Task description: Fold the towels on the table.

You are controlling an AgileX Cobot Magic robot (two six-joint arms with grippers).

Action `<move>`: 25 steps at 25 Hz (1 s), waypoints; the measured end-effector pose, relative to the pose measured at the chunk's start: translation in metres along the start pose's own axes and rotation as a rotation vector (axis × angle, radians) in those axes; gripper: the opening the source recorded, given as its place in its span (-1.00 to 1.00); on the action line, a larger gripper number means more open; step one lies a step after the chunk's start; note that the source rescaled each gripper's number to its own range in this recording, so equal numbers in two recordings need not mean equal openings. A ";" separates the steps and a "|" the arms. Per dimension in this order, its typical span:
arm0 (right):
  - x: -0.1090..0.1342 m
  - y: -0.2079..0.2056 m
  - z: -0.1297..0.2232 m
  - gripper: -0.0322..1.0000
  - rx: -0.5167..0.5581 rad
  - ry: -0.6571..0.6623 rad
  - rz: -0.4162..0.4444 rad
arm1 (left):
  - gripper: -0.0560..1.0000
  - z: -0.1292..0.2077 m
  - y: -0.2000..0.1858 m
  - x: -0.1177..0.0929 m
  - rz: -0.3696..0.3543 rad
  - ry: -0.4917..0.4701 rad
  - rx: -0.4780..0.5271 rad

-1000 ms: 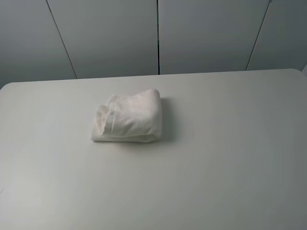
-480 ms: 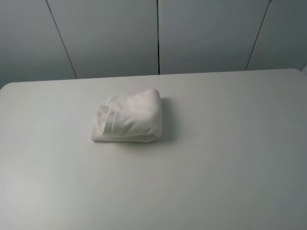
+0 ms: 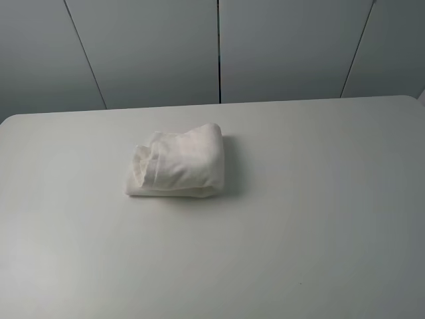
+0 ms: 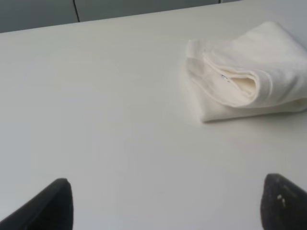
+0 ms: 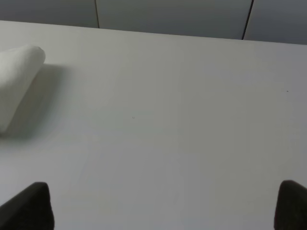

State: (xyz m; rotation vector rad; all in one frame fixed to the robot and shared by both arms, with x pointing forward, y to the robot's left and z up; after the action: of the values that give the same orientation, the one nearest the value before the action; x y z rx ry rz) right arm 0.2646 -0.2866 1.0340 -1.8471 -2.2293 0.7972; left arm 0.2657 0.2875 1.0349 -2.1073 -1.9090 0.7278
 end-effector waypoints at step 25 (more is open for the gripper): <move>0.000 0.000 0.000 1.00 0.000 0.000 0.000 | 1.00 -0.002 0.000 0.010 -0.075 -0.060 -0.015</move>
State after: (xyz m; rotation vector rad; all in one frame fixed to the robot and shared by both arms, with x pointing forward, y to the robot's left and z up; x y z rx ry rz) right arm 0.2646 -0.2866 1.0340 -1.8471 -2.2293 0.7972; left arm 0.2666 0.2976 1.0345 -2.0320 -2.0192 0.7711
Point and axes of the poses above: a point on each arm's last joint axis where the gripper is mounted, y pointing out along that axis toward the gripper, x along the wrist's bending axis when the last joint is at zero, z = x × y, the point moved 4 cm from there along y, pointing out along that axis toward the gripper, and after that the axes turned 13 degrees about -y, right-handed, at the moved point
